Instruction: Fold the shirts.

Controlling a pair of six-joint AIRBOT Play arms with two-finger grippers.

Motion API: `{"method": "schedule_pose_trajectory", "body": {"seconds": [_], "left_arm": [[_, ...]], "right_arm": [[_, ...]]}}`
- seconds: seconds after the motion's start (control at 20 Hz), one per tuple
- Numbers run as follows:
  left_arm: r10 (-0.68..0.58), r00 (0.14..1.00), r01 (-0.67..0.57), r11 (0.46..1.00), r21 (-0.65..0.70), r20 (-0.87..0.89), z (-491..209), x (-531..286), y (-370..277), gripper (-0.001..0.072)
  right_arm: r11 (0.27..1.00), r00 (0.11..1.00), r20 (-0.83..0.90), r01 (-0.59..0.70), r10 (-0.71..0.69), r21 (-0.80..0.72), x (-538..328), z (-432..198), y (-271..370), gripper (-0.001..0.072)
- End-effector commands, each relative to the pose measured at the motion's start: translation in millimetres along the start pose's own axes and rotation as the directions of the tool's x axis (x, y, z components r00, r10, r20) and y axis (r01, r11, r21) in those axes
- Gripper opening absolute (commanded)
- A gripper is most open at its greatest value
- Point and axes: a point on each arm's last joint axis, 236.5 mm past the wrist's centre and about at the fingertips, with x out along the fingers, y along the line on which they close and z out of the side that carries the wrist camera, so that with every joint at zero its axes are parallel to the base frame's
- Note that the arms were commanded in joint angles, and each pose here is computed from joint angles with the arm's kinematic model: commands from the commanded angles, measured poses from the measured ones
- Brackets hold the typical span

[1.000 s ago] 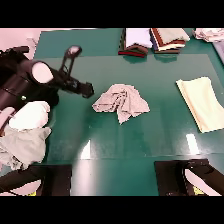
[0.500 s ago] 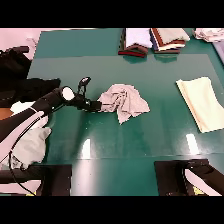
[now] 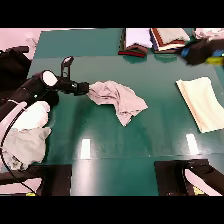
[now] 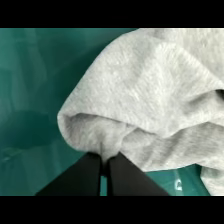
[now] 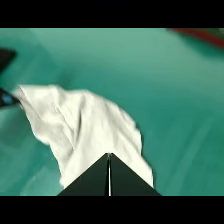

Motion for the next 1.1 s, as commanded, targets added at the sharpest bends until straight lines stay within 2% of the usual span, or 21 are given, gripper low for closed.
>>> {"method": "schedule_pose_trajectory", "body": {"seconds": [0.0,0.05,0.1,0.35,0.55,0.7,0.75,0.85,0.95,1.05], "left_arm": [[0.046,0.999,-0.046,0.998,0.047,-0.006,2.6,-9.6,12.4,0.0022],[0.048,0.999,-0.048,0.998,0.050,-0.012,1.0,-9.6,13.0,0.0022],[0.053,0.998,-0.053,0.997,0.054,-0.015,0.5,-9.8,14.3,0.0022],[0.063,0.998,-0.062,0.996,0.062,-0.016,0.2,-9.8,16.3,0.0022],[0.063,0.998,-0.062,0.996,0.063,-0.016,0.3,-9.9,16.5,0.0022],[0.063,0.998,-0.062,0.996,0.062,-0.012,1.2,-9.8,16.4,0.0022],[0.062,0.998,-0.062,0.996,0.062,-0.011,1.4,-9.8,16.3,0.0022],[0.062,0.998,-0.062,0.996,0.062,-0.011,1.2,-9.8,16.3,0.0022],[0.063,0.998,-0.062,0.996,0.062,-0.010,1.6,-9.9,16.4,0.0022],[0.086,0.996,-0.088,0.992,0.092,0.023,13.2,-22.0,20.1,0.0021]], "right_arm": [[0.993,0.969,-0.246,0.009,0.021,0.117,66.4,-82.5,-28.7,0.0106],[0.988,0.946,-0.322,0.020,0.030,0.153,86.7,-108.1,-38.1,0.0377],[0.980,0.923,-0.383,0.033,0.045,0.195,104.5,-130.4,-45.2,0.0524],[0.944,0.823,-0.563,0.120,0.078,0.307,171.0,-210.5,-72.9,0.0508],[0.919,0.837,-0.545,0.182,0.043,0.351,201.6,-219.5,-93.6,0.0507],[0.913,0.823,-0.562,0.157,0.090,0.376,214.6,-225.2,-84.8,0.0506],[0.918,0.823,-0.558,0.135,0.106,0.373,219.8,-222.8,-78.7,0.0441],[0.935,0.831,-0.540,0.073,0.136,0.348,230.7,-212.2,-61.6,0.0267],[0.950,0.846,-0.517,0.041,0.131,0.309,237.7,-197.9,-50.3,0.0015],[0.970,0.873,-0.476,0.010,0.111,0.245,232.4,-168.2,-47.0,0.0013]]}}
